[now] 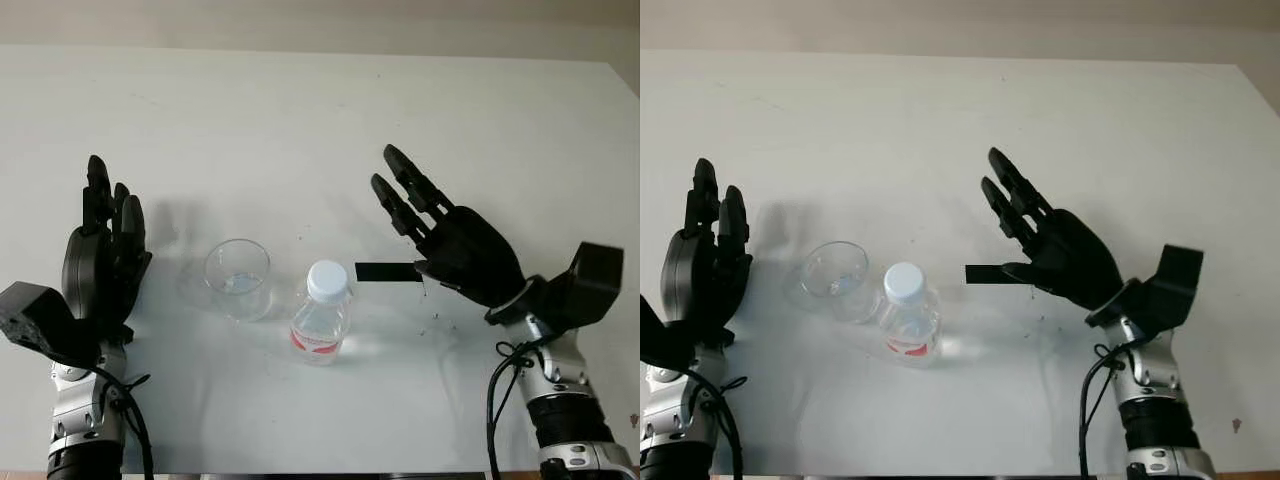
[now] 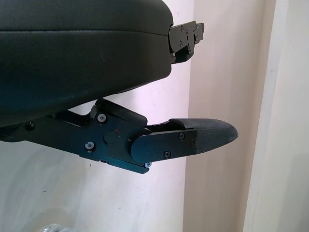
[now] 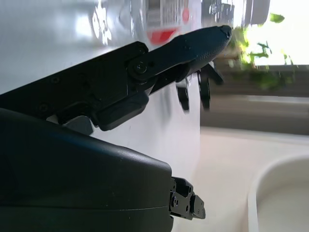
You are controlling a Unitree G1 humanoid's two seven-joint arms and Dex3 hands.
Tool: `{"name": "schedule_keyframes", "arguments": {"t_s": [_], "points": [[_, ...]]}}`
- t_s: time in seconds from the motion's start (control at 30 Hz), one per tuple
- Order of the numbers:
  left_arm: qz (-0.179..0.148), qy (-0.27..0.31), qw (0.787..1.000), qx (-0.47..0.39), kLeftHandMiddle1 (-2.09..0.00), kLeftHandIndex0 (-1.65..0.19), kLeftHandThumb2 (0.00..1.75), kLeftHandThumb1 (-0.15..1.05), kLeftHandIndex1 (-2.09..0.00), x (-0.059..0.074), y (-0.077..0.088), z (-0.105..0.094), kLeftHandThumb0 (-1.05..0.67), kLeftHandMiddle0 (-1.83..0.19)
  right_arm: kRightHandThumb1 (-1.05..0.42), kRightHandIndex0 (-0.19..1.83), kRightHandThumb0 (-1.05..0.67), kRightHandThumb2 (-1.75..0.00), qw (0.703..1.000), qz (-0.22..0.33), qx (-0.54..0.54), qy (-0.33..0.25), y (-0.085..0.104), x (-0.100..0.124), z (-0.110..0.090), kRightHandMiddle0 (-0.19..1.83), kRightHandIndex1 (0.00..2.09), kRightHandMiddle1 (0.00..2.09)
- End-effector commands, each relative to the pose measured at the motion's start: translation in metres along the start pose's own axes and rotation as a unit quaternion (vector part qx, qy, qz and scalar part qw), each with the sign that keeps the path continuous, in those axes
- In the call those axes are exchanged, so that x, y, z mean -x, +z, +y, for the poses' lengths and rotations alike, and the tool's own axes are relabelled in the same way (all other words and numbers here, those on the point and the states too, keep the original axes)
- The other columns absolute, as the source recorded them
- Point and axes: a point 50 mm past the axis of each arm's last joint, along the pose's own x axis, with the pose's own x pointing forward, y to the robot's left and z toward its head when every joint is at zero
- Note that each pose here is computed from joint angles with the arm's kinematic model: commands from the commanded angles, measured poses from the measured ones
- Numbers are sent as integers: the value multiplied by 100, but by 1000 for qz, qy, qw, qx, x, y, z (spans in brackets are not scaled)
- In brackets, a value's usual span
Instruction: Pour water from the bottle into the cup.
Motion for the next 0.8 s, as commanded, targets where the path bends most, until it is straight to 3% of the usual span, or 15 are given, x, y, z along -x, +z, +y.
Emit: {"name": "schedule_keyframes", "arguments": {"t_s": [0.0, 0.27, 0.77], "points": [[-7, 1, 1000, -5, 0, 19, 52, 105, 0, -1, 2, 2, -74, 19, -89, -16, -80, -4, 1000, 11, 3, 29, 4, -1, 4, -16, 4, 4], [-10, 4, 1000, -8, -2, 19, 51, 105, -1, 1, 3, 2, -74, 19, -85, 0, -75, -5, 989, 86, -17, 115, -4, -13, 1, -3, 10, 9], [-11, 1, 1000, -10, -1, 19, 50, 105, 0, -1, 6, -1, -74, 19, -86, 40, -81, -5, 969, 136, -71, 193, -22, -36, -9, 34, 20, 20]]}}
